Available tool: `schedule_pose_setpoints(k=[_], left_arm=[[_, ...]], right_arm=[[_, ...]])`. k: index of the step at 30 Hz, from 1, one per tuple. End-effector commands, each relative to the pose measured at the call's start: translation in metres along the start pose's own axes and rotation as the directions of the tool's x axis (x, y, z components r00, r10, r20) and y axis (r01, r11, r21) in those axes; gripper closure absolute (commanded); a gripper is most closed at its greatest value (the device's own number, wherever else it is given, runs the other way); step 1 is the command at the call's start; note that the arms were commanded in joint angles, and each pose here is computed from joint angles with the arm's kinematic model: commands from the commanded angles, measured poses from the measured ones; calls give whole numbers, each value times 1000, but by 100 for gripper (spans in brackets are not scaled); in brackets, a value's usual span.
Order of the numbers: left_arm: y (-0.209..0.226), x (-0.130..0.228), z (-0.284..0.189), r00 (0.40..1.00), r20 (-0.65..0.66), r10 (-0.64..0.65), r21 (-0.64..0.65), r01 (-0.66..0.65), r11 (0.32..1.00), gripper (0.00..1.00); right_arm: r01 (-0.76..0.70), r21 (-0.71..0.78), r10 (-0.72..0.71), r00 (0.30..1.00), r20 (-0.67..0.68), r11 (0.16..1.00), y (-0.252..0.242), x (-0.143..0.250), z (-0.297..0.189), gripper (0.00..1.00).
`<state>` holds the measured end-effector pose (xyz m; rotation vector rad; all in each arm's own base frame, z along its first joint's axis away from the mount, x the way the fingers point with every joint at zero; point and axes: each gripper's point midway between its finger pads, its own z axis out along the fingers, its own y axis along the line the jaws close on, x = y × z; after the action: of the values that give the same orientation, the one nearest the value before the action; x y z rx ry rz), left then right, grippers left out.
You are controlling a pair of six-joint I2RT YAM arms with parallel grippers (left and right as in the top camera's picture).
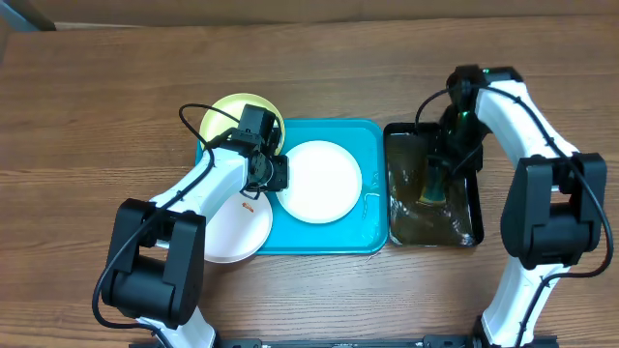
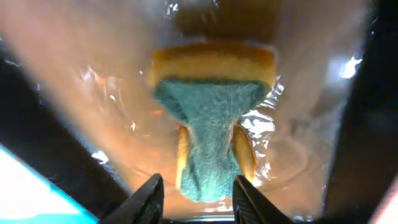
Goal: Clean dirty plates on tray and stack at the side
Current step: 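Release the sponge in the basin and raise the right gripper away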
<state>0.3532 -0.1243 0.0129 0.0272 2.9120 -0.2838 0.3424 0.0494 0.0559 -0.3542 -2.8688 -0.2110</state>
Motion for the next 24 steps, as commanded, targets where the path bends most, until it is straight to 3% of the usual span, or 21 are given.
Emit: schedule_pose_setpoints(k=[1, 5, 6, 7, 12, 24], left_arm=[[-2, 7, 5, 999, -27, 18, 0, -18, 1000, 79], [-11, 9, 6, 999, -25, 44, 6, -43, 999, 80], [-14, 9, 6, 998, -21, 51, 9, -51, 999, 82], [-16, 8, 6, 998, -17, 59, 12, -59, 998, 84], [-20, 5, 4, 997, -5, 79, -12, -79, 997, 96], [-18, -26, -55, 997, 28, 75, -118, -71, 990, 96]], right_arm=[[-37, -57, 43, 992, 116, 998, -8, -19, -48, 61], [-106, -140, 126, 981, 147, 984, -26, -31, -75, 59], [-121, -156, 144, 978, 149, 980, -31, -33, -77, 43], [-137, -160, 161, 975, 150, 978, -37, -34, -78, 0], [-195, -180, 225, 960, 166, 964, -62, -42, -82, 0], [-167, -222, 234, 915, 327, 961, -72, -82, -95, 0]])
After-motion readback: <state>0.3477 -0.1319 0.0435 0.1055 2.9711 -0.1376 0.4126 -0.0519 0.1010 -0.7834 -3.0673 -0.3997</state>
